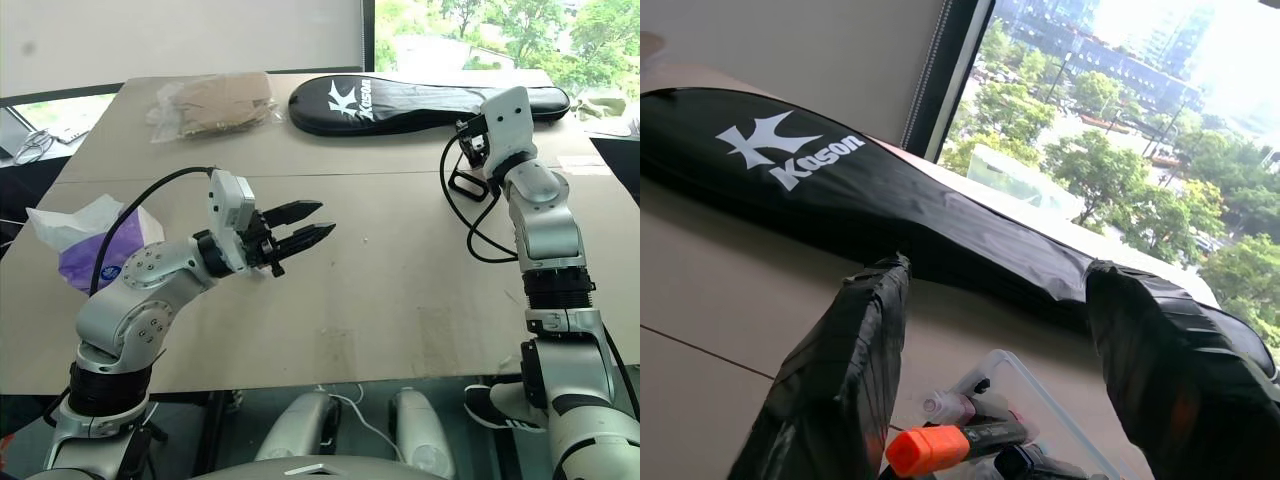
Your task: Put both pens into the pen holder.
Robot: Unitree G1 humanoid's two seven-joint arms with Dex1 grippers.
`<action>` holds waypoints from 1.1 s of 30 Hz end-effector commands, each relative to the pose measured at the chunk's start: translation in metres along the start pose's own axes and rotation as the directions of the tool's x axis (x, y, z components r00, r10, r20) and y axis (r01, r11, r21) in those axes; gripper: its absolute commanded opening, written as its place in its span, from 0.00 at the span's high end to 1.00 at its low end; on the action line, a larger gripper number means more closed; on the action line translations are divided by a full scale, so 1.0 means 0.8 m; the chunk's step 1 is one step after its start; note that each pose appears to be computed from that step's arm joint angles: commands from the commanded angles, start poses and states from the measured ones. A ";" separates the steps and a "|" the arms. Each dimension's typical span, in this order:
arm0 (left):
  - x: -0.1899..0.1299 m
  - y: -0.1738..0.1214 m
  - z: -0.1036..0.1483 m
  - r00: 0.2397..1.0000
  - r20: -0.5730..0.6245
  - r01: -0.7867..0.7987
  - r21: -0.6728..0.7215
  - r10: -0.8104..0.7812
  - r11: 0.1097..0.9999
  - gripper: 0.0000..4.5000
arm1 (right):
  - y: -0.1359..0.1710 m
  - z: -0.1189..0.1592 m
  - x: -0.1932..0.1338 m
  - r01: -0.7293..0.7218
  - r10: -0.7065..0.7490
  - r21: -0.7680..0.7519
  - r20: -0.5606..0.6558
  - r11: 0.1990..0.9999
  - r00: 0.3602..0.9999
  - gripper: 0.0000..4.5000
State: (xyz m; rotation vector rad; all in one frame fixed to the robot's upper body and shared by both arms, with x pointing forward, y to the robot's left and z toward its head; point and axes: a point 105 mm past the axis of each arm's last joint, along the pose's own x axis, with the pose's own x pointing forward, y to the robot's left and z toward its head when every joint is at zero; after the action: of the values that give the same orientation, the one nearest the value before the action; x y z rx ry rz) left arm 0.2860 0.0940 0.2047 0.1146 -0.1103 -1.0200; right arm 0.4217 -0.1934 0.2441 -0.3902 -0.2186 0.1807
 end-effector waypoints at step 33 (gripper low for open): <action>-0.096 0.133 -0.099 0.099 -0.737 -0.995 -0.068 0.668 0.073 0.00 | 0.138 0.036 -0.202 -0.888 0.888 -0.090 0.153 0.450 0.435 0.00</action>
State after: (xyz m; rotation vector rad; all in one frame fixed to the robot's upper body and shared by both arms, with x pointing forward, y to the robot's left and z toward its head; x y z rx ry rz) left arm 0.3463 0.2149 0.1371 -0.2462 0.6402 0.3775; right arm 0.2488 -0.1193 0.1890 -0.4203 -0.1175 1.2823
